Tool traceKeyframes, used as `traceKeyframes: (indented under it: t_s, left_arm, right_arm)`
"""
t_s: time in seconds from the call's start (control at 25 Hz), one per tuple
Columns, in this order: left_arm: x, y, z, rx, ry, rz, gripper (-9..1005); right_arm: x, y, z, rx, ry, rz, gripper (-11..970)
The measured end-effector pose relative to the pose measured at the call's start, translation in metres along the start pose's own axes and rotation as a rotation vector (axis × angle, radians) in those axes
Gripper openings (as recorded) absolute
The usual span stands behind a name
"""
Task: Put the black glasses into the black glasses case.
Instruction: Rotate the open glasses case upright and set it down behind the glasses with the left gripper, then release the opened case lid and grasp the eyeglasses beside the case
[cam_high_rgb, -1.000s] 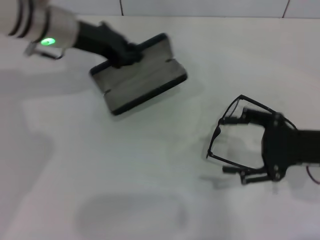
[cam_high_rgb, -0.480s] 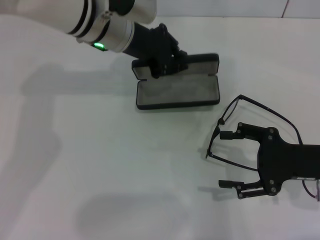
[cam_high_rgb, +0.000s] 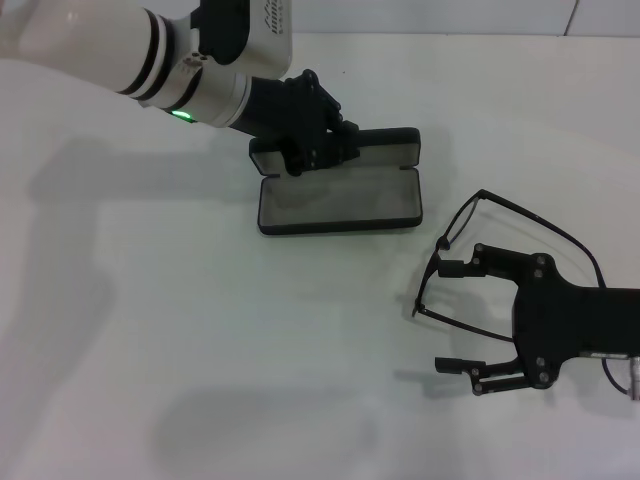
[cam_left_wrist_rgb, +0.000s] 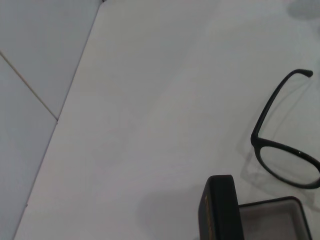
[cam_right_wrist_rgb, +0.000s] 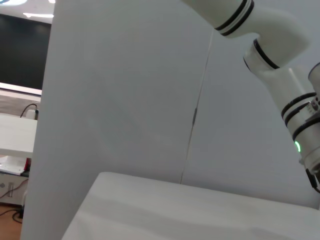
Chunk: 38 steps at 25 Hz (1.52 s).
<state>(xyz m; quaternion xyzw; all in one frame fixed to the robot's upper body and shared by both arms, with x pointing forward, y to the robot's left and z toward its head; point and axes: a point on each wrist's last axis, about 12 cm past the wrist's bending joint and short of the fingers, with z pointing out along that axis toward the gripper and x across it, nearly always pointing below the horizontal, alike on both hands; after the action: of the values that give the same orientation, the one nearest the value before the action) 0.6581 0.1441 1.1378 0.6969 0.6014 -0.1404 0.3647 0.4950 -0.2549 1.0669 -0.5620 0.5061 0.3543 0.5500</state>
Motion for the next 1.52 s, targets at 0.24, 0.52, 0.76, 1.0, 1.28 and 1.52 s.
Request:
traceKeyframes:
  t_s: [0.24, 0.52, 0.76, 1.0, 1.28, 1.52]
  left_arm:
    - [-0.005, 0.002, 0.0, 0.021, 0.007, -0.015, 220]
    - [-0.016, 0.001, -0.011, 0.054, -0.123, -0.062, 445]
    - [0.016, -0.029, -0.047, -0.145, -0.591, -0.286, 468]
    - [0.065, -0.083, -0.053, -0.325, -0.748, -0.525, 470]
    - [0.088, -0.126, -0.053, -0.315, -0.757, -0.65, 545]
    - [0.095, -0.139, -0.052, -0.289, -0.744, -0.727, 691]
  right_arm:
    - [0.0, -0.003, 0.001, 0.001, 0.009, -0.005, 859]
    - [-0.002, -0.008, -0.001, 0.024, 0.009, -0.014, 858]
    - [-0.018, -0.037, -0.017, 0.15, -0.038, -0.025, 858]
    - [-0.058, -0.085, -0.025, -0.033, 0.134, -0.03, 857]
    - [-0.096, -0.122, 0.013, -0.344, 0.602, -0.12, 857]
    - [-0.113, -0.131, 0.059, -0.46, 0.805, -0.272, 856]
